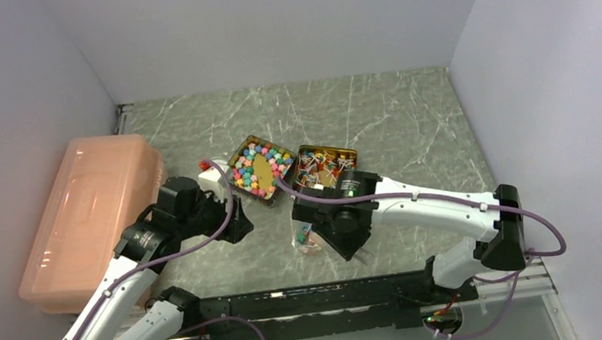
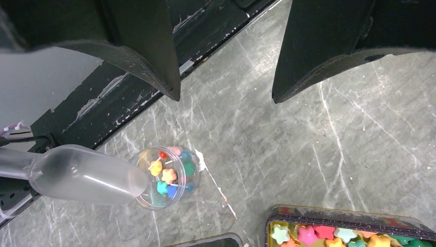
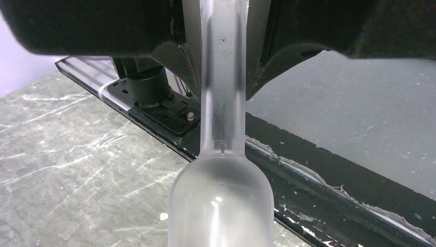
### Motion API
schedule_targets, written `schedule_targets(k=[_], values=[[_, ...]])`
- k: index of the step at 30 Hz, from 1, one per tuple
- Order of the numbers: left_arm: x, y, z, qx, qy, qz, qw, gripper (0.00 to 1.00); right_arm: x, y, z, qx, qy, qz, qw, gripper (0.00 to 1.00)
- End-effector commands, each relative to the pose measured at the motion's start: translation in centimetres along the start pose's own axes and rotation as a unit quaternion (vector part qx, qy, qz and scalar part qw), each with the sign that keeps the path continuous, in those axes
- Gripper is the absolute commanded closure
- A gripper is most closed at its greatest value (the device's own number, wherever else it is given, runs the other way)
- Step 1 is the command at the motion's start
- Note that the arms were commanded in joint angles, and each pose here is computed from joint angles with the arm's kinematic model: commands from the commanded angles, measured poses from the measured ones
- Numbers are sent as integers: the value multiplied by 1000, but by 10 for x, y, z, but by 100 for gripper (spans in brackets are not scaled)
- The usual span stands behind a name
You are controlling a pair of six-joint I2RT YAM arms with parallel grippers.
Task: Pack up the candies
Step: Place the fake candies in the packing bottle, then scoop the fake candies from the storage box.
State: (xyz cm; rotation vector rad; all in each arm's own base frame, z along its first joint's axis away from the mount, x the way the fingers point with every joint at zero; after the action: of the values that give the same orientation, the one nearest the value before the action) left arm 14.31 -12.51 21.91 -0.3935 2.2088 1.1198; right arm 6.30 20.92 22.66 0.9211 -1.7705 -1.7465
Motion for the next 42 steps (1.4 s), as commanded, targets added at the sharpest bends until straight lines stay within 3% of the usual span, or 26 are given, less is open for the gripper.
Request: schedule_targets(k=[1,14,29,42], values=[[-6,1,-2,3,0,-21,1000,28,1,20,-14,6,-13,-11,1000,100],[-6,2,-2,1,0,-23,1000,28,-42,34,-70,56,-91,-72,992,100],[-6,5,-2,-1,0,-34,999,27,-74,-4,-125,100,-89,-14,991,100],[-6,5,-1,-3,0,-34,999,27,-95,-51,-144,75,-71,12,995,100]])
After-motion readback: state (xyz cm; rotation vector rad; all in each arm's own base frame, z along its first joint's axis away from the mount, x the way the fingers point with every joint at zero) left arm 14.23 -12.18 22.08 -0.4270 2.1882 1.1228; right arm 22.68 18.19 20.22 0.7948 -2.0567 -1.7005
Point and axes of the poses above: each gripper's point midway between its finger pads, its own y axis back along the fingers, its own z axis along the line the jaws close on, x = y × z, the point moved 6 cm from there along y, back along the fingers, and after that the axes turned 10 degrees about y, right-handed, at the moved point
